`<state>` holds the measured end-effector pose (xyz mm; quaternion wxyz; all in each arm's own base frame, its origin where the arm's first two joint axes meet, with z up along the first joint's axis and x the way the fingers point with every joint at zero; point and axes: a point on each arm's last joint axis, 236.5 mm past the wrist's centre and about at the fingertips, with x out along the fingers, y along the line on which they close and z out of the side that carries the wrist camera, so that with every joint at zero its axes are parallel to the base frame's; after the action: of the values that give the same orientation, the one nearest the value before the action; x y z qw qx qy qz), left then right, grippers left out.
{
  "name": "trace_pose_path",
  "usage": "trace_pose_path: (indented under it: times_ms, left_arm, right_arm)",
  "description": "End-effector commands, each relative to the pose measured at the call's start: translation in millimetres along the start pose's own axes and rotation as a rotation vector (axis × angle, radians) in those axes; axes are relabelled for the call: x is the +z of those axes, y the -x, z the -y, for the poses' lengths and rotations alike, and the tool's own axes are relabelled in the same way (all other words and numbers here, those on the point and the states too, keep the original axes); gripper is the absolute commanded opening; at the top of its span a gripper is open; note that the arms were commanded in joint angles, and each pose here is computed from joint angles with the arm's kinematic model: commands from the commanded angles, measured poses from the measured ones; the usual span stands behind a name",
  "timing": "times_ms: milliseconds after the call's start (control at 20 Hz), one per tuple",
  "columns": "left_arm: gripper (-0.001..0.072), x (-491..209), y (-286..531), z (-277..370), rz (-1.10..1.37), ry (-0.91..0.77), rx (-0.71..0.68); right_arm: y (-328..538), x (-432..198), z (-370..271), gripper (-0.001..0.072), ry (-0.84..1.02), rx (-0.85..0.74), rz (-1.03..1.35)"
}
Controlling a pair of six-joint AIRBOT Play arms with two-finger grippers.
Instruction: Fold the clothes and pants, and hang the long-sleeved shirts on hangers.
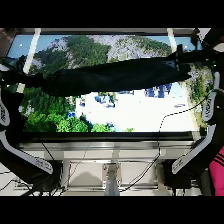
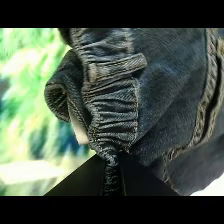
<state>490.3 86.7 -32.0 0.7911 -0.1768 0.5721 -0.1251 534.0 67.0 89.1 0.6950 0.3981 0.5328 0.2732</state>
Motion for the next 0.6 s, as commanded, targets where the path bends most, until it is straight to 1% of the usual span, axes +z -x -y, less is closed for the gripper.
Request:
trace_pose_path:
  times_ms: [0, 150, 200, 300, 400, 450, 550]
  left_arm:
    - [0.0017, -39, 54, -13, -0.163, -0.113, 0.209]
    - [0.0017, -54, 102, -13, -0.21, -0.174, 0.364]
    - [0.0017, -54, 113, -8, -0.202, -0.187, 0.387]
    - [0.0018, -50, 126, 11, -0.156, -0.209, 0.372]
    - [0.0018, -45, 130, 35, -0.113, -0.234, 0.323]
    - [0.0018, -44, 129, 49, -0.101, -0.25, 0.291]
    - [0.0018, -43, 124, 78, -0.087, -0.284, 0.224]
  right_arm:
    - [-68, -33, -39, 0.0021, 0.066, 0.019, -0.111]
    - [-154, -81, -78, 0.002, 0.157, 0.037, -0.205]
    - [-184, -108, -89, 0.002, 0.18, 0.042, -0.27]
    - [-241, -171, -102, 0.002, 0.205, 0.041, -0.407]
    - [-297, -226, -108, 0.002, 0.181, 0.023, -0.483]
    - [-321, -244, -109, 0.0021, 0.157, 0.013, -0.486]
    - [-363, -265, -109, 0.0022, 0.051, -0.016, -0.439]
